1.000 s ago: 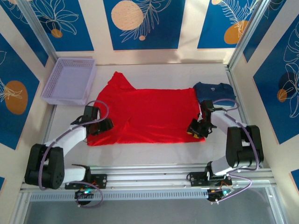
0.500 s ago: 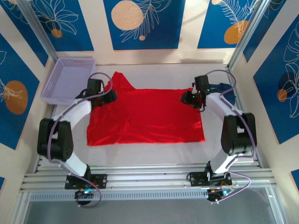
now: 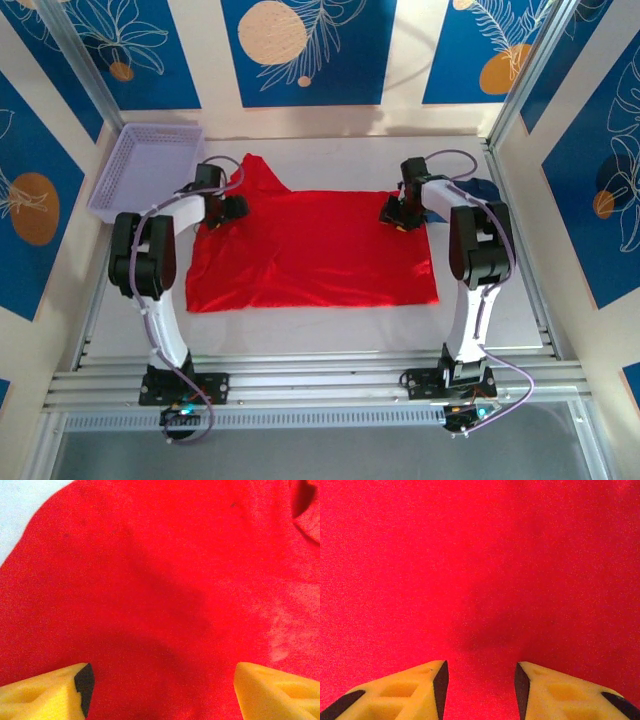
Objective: Fold the inside-out t-shirt
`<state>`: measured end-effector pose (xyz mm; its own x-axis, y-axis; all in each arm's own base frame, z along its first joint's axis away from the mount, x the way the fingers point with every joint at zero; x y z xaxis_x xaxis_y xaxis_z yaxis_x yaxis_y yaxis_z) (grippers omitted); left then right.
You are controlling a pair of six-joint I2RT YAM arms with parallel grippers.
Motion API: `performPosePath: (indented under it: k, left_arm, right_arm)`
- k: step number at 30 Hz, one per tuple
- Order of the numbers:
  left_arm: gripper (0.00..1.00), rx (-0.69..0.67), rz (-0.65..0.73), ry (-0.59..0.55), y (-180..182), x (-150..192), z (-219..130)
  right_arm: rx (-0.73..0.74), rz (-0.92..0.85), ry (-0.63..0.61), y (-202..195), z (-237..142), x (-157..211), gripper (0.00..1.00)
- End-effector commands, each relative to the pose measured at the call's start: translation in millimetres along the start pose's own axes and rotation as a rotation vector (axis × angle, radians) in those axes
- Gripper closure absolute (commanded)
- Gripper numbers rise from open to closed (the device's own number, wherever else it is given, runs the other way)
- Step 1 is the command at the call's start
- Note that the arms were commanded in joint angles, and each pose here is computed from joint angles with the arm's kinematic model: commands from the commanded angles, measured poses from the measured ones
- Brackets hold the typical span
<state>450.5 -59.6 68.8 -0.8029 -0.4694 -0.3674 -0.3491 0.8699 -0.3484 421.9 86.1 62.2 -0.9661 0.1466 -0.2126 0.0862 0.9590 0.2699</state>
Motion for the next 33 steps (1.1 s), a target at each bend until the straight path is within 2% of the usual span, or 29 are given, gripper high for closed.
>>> performPosePath:
  k: [1,7,14,20,27,33]
  left_arm:
    - [0.26,-0.041,0.009,0.023,17,13,0]
    - [0.26,-0.092,-0.027,0.038,47,28,-4]
    - [0.26,-0.078,-0.055,0.051,55,36,-14]
    - [0.26,-0.026,-0.045,0.002,36,12,-27]
    - [0.26,0.041,-0.040,-0.092,4,-36,-41]
    - [0.26,0.075,-0.048,-0.050,-4,-35,-37]
  right_arm:
    - [-0.018,-0.034,0.086,9,4,13,0.58]
    - [0.003,-0.059,0.146,13,13,32,0.60]
    - [0.013,-0.076,0.178,21,11,47,0.61]
    - [0.015,-0.086,0.125,26,-7,36,0.61]
    - [-0.010,-0.118,-0.063,36,-42,-4,0.58]
    - [0.002,-0.106,-0.051,26,-44,-13,0.58]
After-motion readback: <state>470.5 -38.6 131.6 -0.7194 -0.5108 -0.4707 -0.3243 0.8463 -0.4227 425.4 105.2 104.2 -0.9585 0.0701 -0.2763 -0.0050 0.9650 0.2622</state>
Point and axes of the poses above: each hand's point on the last joint's axis, 136 mm out from that joint toward the fingers, its own z axis out along the fingers, its own y axis along the line the jaws close on, x = y × z, the point moved 4 cm from there along -z, back along the fingers, and after that the axes turned 8 degrees about -z, right-handed, at the moved point
